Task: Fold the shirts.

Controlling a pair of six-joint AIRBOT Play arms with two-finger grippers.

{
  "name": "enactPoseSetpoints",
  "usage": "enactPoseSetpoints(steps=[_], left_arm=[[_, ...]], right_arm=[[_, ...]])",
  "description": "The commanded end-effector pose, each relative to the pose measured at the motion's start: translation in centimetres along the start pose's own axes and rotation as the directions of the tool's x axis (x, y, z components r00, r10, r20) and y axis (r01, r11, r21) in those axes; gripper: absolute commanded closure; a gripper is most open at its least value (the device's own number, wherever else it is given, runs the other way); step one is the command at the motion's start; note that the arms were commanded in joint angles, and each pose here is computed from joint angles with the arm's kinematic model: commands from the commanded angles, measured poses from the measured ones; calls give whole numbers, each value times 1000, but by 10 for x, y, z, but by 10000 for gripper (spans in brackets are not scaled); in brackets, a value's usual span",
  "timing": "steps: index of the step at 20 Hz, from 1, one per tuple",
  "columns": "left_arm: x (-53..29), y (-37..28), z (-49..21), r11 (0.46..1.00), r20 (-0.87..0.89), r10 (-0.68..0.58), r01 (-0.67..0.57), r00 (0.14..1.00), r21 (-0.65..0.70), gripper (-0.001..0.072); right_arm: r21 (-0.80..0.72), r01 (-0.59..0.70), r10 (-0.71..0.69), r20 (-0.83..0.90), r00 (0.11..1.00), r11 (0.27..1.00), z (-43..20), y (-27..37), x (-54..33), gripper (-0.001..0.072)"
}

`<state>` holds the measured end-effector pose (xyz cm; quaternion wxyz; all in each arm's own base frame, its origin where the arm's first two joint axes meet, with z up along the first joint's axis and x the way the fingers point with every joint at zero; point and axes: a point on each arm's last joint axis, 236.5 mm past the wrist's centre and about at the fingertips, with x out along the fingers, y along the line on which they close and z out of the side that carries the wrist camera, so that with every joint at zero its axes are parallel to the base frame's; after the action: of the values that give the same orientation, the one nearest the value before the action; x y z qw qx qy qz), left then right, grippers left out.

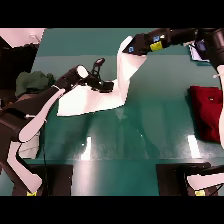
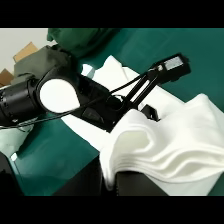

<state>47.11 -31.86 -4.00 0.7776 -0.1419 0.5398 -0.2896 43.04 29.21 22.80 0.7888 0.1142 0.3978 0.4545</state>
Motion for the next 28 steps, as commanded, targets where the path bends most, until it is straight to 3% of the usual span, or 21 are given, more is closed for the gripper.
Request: enactPoseSetpoints(steps=[1,6,11,15,19,20,21,22,23,24,25,28], left_arm=[[-43,17,18,999,30,43,-44,999,24,685],[-180,52,63,976,224,193,-211,955,61,685],[-312,80,61,923,352,352,-384,867,21,684],[-357,86,45,909,366,395,-416,843,-21,684],[-352,84,29,914,302,390,-405,870,-13,684],[-352,83,28,915,300,388,-403,871,-14,684],[-351,83,28,915,298,388,-403,872,-13,684],[-351,83,27,916,293,388,-402,874,-13,684],[-350,83,24,916,284,388,-401,877,-13,684],[-349,83,22,917,273,388,-400,880,-12,683],[-349,83,21,917,270,387,-399,881,-12,684],[-349,83,21,917,269,387,-398,882,-12,684]], right_arm=[[-6,-27,27,-28,999,1000,-7,10,22,702],[-18,-59,58,-16,998,998,-7,27,60,702],[-39,-87,86,-8,996,995,-12,46,99,702],[-56,-97,97,-5,995,994,-22,50,142,700],[-121,-103,105,11,994,987,-41,62,206,693],[-135,-108,111,15,994,985,-47,68,222,613],[-167,-121,125,16,992,979,-52,78,239,456],[-183,-144,148,7,989,972,-55,89,251,436],[-201,-158,164,13,986,967,-57,101,262,314],[-206,-157,167,31,986,966,-57,107,269,110],[-200,-146,158,44,986,969,-60,107,271,-5],[-206,-63,69,24,997,976,-61,73,241,6]])
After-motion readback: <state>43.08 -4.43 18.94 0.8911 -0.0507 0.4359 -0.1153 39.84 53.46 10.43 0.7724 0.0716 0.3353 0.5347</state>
